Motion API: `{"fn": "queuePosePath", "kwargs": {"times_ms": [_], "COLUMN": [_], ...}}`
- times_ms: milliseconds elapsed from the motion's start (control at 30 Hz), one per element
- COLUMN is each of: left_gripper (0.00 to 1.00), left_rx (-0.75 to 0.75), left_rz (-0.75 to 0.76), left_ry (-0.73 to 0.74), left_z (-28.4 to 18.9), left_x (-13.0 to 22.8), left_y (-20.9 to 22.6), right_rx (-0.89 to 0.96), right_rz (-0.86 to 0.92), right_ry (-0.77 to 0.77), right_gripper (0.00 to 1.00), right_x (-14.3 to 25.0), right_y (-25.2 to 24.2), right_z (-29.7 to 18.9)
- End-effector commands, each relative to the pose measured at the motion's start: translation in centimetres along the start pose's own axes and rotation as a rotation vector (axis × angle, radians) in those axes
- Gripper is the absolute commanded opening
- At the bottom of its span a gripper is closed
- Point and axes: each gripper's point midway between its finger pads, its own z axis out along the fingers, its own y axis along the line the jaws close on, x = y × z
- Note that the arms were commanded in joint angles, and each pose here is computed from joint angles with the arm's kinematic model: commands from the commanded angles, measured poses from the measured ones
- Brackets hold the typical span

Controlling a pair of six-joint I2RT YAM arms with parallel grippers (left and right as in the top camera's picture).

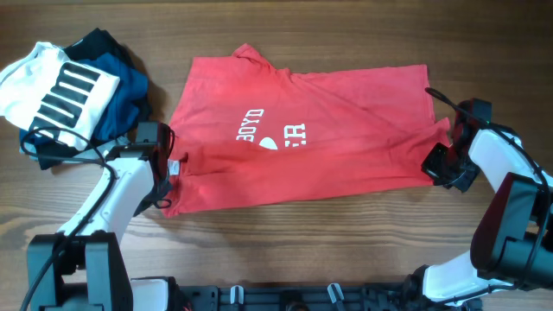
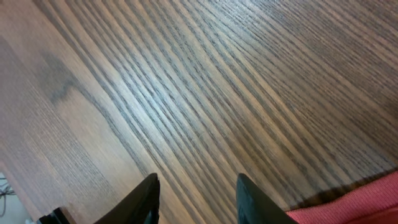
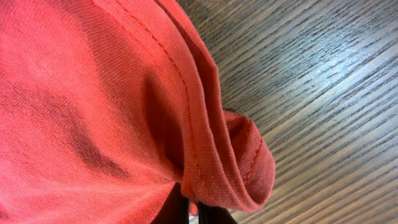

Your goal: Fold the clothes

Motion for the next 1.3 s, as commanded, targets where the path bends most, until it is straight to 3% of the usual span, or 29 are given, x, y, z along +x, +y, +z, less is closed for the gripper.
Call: {"fn": "queuePosePath", "kwargs": {"times_ms": [0, 233, 533, 733, 833, 1000, 1133, 1267], "left_gripper": [0.34, 0.32, 0.31, 0.34, 0.37, 0.42, 0.43, 0.43], "left_rx": [-0.039, 0.077, 0.426, 0.576, 0.613, 0.678, 0.706, 0.739], "left_rz": [-0.008, -0.060, -0.041, 0.064, 0.123, 0.211, 0.237, 0.274], "left_ry": [-0.008, -0.053, -0.134, -0.157, -0.194, -0.251, -0.266, -0.211], "left_z": [0.1, -2.4, -8.2, -10.2, -11.0, -12.6, -13.4, -13.0], "left_x": [-0.1, -1.7, -3.7, -3.5, -3.6, -3.4, -3.0, -1.9], "left_y": [0.8, -0.2, -3.4, -6.4, -7.5, -9.3, -10.2, -11.5], "right_rx": [0.060, 0.158, 0.091, -0.024, -0.031, -0.039, -0.038, -0.023], "right_rz": [0.025, 0.096, 0.077, 0.074, 0.078, 0.079, 0.070, 0.075], "right_ry": [0.014, 0.036, -0.049, -0.155, -0.182, -0.215, -0.216, -0.193], "right_gripper": [0.04, 0.04, 0.05, 0.37, 0.44, 0.43, 0.31, 0.32], "right_x": [0.5, 1.4, -0.1, -1.4, -1.3, -1.2, -1.2, -0.7], "right_y": [-1.4, -3.2, -2.4, -1.2, -1.4, -1.7, -1.7, -1.9], "right_z": [0.6, 0.3, -1.7, -5.8, -6.9, -8.1, -8.2, -7.5]}}
